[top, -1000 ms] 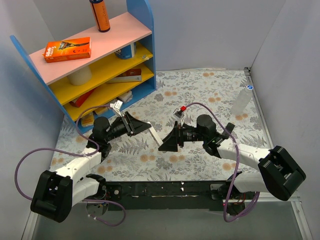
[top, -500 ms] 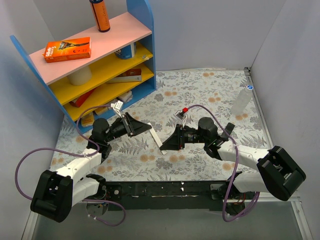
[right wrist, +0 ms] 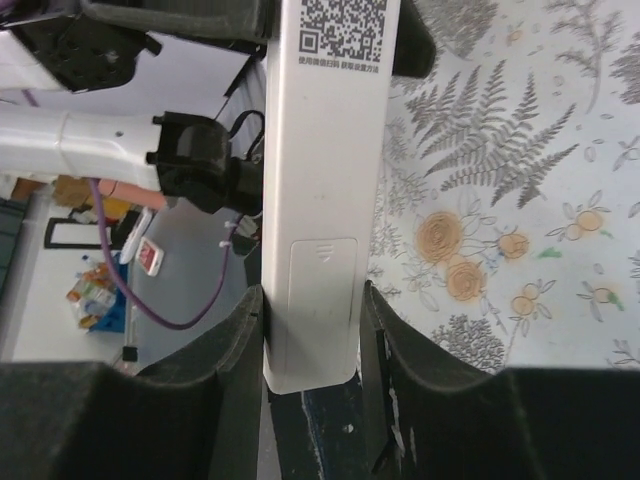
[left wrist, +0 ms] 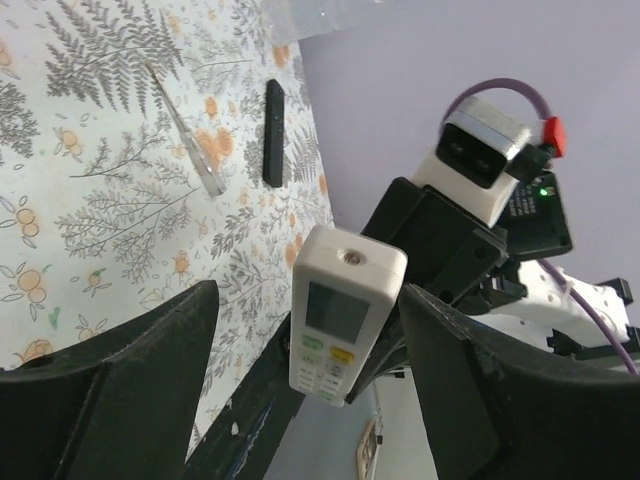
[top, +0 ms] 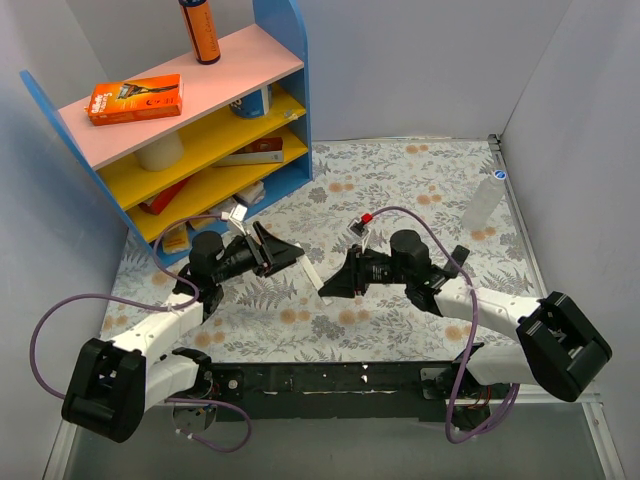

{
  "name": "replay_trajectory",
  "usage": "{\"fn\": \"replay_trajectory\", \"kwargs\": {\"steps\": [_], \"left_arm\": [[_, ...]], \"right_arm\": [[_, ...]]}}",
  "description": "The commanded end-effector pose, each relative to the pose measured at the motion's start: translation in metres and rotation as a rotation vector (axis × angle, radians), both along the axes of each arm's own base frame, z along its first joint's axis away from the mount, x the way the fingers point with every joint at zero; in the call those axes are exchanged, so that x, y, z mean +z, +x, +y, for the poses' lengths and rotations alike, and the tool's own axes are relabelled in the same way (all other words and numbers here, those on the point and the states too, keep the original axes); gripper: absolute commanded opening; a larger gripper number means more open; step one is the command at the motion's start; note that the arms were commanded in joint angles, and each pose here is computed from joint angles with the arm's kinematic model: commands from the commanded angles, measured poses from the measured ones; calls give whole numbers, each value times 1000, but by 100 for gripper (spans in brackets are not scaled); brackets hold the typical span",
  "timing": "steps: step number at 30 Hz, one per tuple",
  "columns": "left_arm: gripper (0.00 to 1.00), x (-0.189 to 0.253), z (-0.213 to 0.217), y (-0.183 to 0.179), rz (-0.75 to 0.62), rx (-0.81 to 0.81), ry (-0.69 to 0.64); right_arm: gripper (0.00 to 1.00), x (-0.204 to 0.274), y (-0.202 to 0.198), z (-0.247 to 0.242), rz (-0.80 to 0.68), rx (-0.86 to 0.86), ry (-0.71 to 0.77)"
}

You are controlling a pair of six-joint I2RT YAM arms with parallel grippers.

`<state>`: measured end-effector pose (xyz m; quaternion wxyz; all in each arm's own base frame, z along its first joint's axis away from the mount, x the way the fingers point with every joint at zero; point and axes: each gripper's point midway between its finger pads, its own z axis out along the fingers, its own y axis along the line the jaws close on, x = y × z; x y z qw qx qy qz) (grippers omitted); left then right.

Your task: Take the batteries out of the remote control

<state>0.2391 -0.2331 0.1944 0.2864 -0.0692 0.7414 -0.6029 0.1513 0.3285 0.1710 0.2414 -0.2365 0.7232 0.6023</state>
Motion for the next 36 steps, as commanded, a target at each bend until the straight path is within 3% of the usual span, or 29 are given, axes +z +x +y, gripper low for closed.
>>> {"fn": "replay_trajectory", "kwargs": {"steps": [1, 5, 7, 12, 28, 34, 36], "left_arm": [[73, -7, 4, 12, 64, 47, 77], [72, -23, 4, 21, 130, 66, 121], [71, -42, 6, 28, 200, 89, 170], [67, -44, -4, 38, 237, 38, 162], [67, -42, -13, 56, 241, 38, 114], [51, -41, -16, 57, 244, 18, 117], [31, -40, -15, 56, 239, 18, 117]], "right_arm": [[1, 10, 32, 4, -204, -106, -101], [1, -4, 60, -6, -296, -234, -306], [1, -6, 67, -8, -324, -269, -340], [1, -11, 76, -7, -380, -308, -454], [1, -17, 60, 13, -489, -327, -576], [1, -18, 60, 14, -487, -337, -598], [1, -21, 62, 13, -481, -345, -615]]}}
